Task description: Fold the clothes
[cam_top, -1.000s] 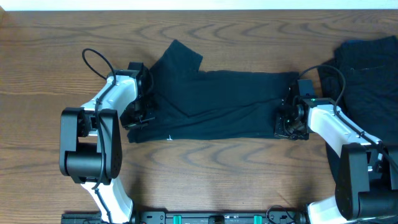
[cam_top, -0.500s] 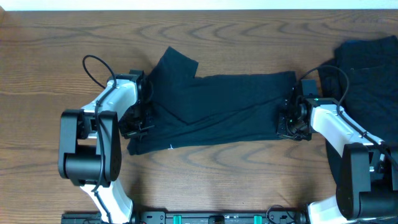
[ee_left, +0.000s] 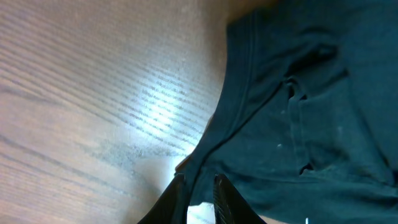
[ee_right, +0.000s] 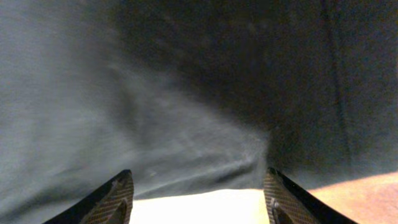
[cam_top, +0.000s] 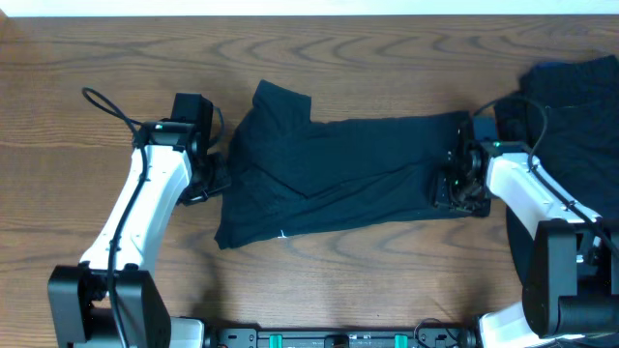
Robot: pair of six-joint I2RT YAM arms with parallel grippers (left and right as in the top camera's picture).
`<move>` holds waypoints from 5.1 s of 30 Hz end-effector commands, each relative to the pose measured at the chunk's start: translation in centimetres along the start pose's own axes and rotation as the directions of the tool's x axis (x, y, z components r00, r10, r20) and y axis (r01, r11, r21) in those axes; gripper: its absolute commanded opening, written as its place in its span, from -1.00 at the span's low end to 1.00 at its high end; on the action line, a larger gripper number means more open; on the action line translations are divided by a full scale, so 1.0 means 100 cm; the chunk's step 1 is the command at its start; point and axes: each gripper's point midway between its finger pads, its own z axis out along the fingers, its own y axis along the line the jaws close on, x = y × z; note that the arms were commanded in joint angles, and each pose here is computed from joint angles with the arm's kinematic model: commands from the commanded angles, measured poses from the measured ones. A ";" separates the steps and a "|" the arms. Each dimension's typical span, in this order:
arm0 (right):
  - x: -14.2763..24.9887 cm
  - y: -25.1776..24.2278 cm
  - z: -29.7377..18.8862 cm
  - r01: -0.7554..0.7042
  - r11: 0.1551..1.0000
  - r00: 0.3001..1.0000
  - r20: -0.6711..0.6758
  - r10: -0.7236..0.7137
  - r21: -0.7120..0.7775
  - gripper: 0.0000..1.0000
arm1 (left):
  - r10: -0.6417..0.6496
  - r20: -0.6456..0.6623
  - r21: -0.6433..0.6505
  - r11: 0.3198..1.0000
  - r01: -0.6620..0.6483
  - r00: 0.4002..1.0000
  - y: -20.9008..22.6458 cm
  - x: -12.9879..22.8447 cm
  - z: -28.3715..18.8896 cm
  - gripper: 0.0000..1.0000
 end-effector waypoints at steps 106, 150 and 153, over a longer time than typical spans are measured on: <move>-0.163 0.006 -0.054 0.176 0.982 0.934 0.302 -0.189 0.070 0.64 | 0.457 0.224 0.019 0.881 -0.472 0.861 -0.173 -0.170 0.127 -0.79; -0.221 -0.006 0.028 0.250 0.964 0.888 0.376 -0.264 0.086 0.62 | 0.460 0.206 0.017 0.881 -0.474 0.863 -0.171 -0.167 0.128 -0.78; -0.221 -0.006 0.033 0.253 0.964 0.890 0.372 -0.264 0.080 0.58 | 0.461 0.205 0.017 0.881 -0.474 0.864 -0.171 -0.167 0.128 -0.78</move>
